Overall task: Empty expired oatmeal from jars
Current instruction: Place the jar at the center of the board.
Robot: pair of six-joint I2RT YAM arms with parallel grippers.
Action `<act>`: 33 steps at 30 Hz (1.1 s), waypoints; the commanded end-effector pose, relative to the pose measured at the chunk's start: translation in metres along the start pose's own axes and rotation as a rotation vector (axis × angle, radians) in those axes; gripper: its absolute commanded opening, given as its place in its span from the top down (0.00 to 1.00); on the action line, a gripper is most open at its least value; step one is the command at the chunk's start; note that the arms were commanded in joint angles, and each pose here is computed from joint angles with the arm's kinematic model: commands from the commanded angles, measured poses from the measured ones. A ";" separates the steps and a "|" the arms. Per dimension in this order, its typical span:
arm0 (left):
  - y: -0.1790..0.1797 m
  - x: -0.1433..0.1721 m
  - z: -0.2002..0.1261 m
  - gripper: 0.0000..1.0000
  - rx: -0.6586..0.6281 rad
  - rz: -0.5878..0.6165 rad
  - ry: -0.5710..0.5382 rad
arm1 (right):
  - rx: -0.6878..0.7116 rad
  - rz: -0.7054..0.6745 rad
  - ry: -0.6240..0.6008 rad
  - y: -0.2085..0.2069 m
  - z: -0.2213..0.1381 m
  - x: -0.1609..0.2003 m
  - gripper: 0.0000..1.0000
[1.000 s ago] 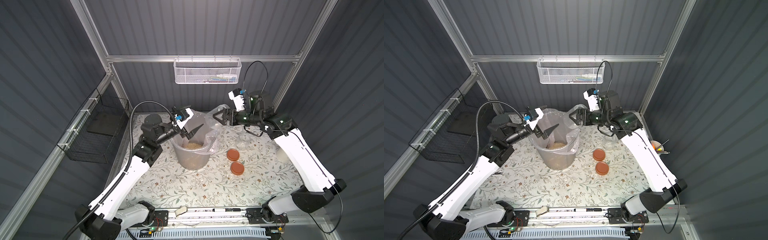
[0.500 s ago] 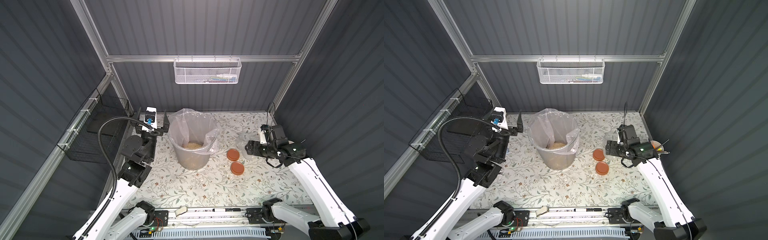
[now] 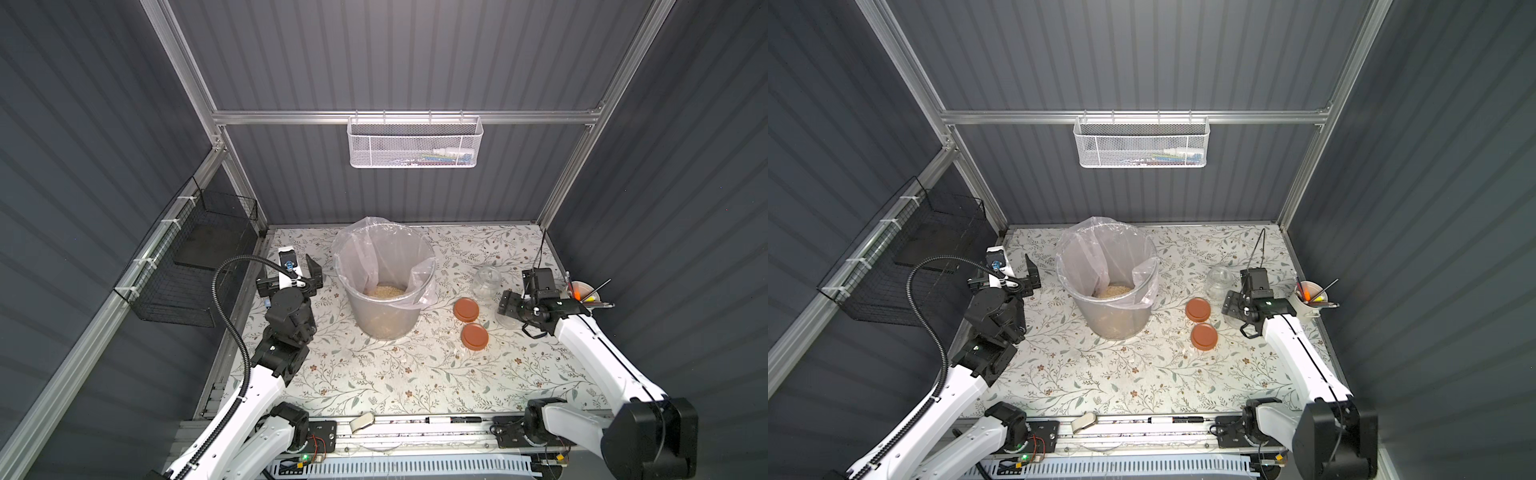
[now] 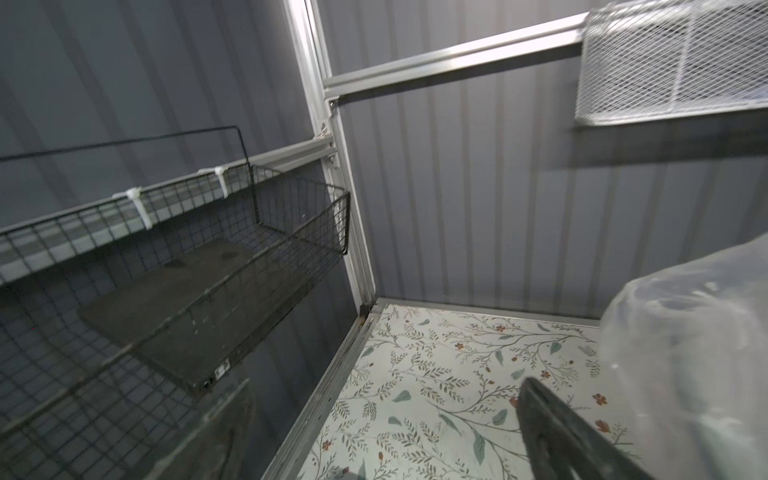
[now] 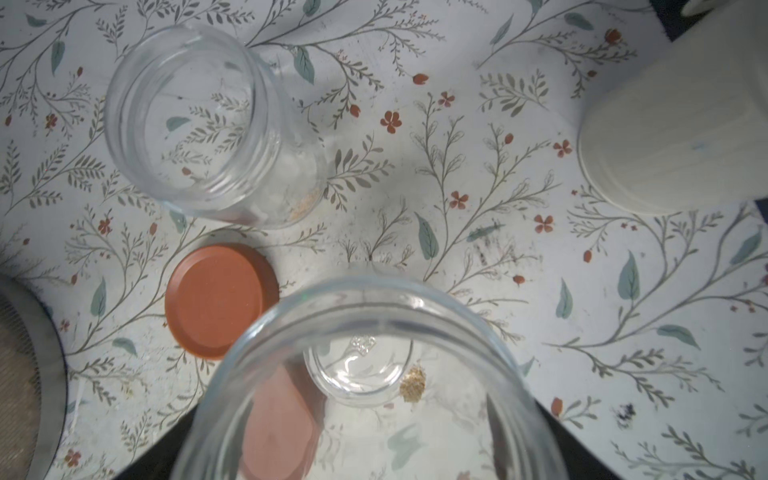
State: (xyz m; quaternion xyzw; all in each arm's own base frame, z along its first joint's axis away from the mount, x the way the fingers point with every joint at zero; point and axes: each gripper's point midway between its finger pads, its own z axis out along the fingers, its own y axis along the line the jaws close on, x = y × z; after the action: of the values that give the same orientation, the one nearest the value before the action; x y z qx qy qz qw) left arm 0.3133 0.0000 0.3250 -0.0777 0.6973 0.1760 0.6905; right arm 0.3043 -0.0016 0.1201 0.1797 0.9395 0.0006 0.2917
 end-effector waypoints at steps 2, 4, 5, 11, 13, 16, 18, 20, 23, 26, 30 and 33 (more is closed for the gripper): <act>0.014 0.047 0.009 0.00 -0.050 -0.092 0.097 | -0.013 0.034 -0.065 0.005 0.017 -0.020 0.85; 0.016 0.070 0.014 0.00 -0.069 -0.104 0.142 | -0.010 0.037 -0.070 0.007 0.026 -0.023 0.84; 0.015 0.076 0.017 0.00 -0.064 -0.118 0.154 | -0.009 0.039 -0.064 0.007 0.030 -0.022 0.83; 0.000 0.101 0.038 0.00 -0.063 -0.113 0.195 | 0.005 0.057 -0.058 0.006 0.043 -0.020 0.81; -0.005 0.110 0.043 0.00 -0.057 -0.101 0.190 | 0.013 0.059 -0.057 0.004 0.046 -0.017 0.81; -0.010 0.128 0.047 0.00 -0.058 -0.090 0.205 | 0.008 0.056 -0.041 0.005 0.051 -0.012 0.76; -0.016 0.139 0.049 0.00 -0.041 -0.062 0.224 | 0.012 0.047 -0.026 0.006 0.052 -0.010 0.71; -0.019 0.146 0.052 0.00 -0.039 -0.034 0.225 | 0.017 0.041 -0.024 0.006 0.052 -0.011 0.64; -0.022 0.155 0.055 0.00 -0.032 0.011 0.228 | 0.026 0.038 -0.011 0.006 0.054 -0.010 0.50; -0.029 0.171 0.058 0.00 -0.012 0.044 0.266 | 0.032 0.038 0.010 0.005 0.057 -0.005 0.30; -0.033 0.185 0.057 0.00 0.002 0.053 0.291 | 0.027 0.037 0.014 0.007 0.054 -0.008 0.15; -0.034 0.189 0.056 0.00 0.010 0.053 0.288 | 0.019 0.035 0.005 0.009 0.048 -0.013 0.06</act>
State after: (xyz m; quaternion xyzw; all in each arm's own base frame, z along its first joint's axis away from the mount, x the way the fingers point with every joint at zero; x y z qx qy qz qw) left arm 0.3707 0.0132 0.1314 -0.0814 0.8005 0.1817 0.5653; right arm 0.3397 -0.0034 0.0768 0.1989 0.9388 -0.0046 0.2813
